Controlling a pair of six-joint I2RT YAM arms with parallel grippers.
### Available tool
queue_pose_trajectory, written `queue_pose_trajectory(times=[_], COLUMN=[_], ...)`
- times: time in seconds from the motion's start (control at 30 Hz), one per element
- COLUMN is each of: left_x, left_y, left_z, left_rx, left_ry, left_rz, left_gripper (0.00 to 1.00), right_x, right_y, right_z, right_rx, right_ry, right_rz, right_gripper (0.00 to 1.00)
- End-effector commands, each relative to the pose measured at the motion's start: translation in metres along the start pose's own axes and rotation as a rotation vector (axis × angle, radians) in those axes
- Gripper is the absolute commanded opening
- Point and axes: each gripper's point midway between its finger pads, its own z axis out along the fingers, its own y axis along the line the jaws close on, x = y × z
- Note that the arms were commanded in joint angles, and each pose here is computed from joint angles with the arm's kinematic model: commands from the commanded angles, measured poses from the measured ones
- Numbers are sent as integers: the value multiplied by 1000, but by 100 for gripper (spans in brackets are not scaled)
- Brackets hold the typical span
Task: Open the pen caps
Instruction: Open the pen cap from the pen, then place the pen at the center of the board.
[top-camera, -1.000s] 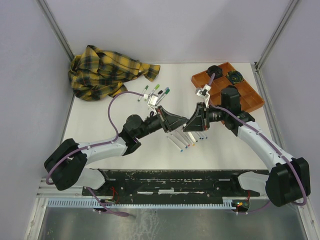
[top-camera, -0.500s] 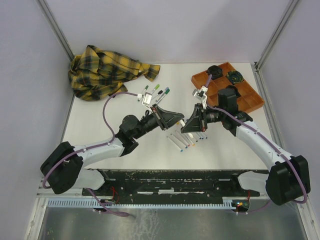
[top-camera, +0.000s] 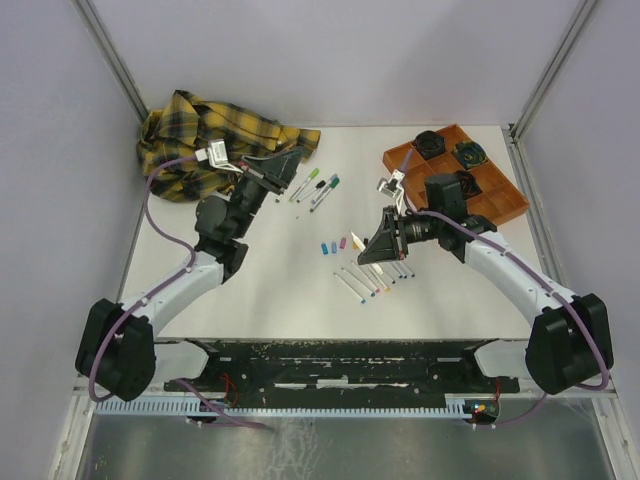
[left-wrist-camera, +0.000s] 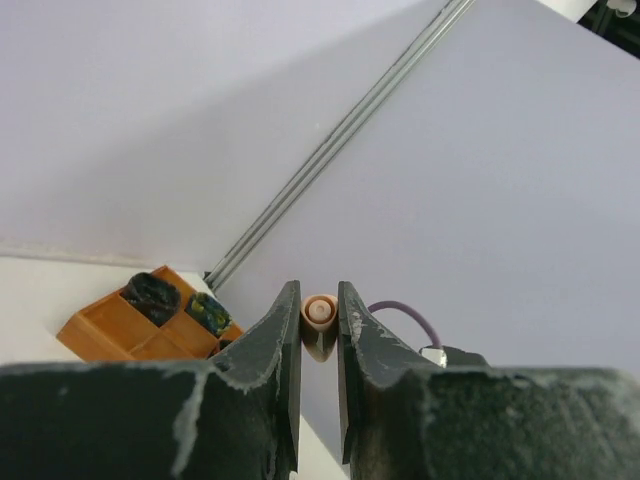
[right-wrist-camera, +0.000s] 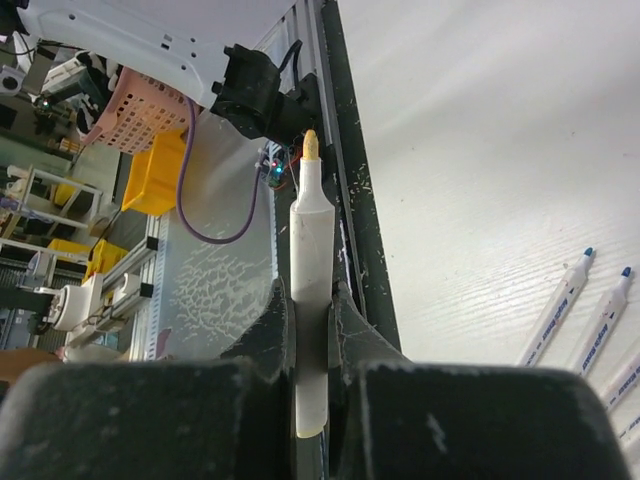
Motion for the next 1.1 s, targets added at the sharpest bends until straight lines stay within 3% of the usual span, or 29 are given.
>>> queue_pose_trajectory(times=[0.0,0.27,0.6,1.07], left_x=[-29,24,81,103], left_y=[-8,62,152,163], left_z=[-7,-73,-178,-219], left_rx=[-1,-264,-724,-801], left_ry=[-89,88,259,304], left_rz=[47,42,18,-57], left_gripper=[3,3,3,3], right_x=[2,26,80,104], right_y=[-9,-48,-83,-125], right_z=[3,22,69,83], right_rx=[54,300,710,1028], right_ry=[-5,26,277,386], right_rz=[21,49,20,-101], right_gripper=[0,0,0,7])
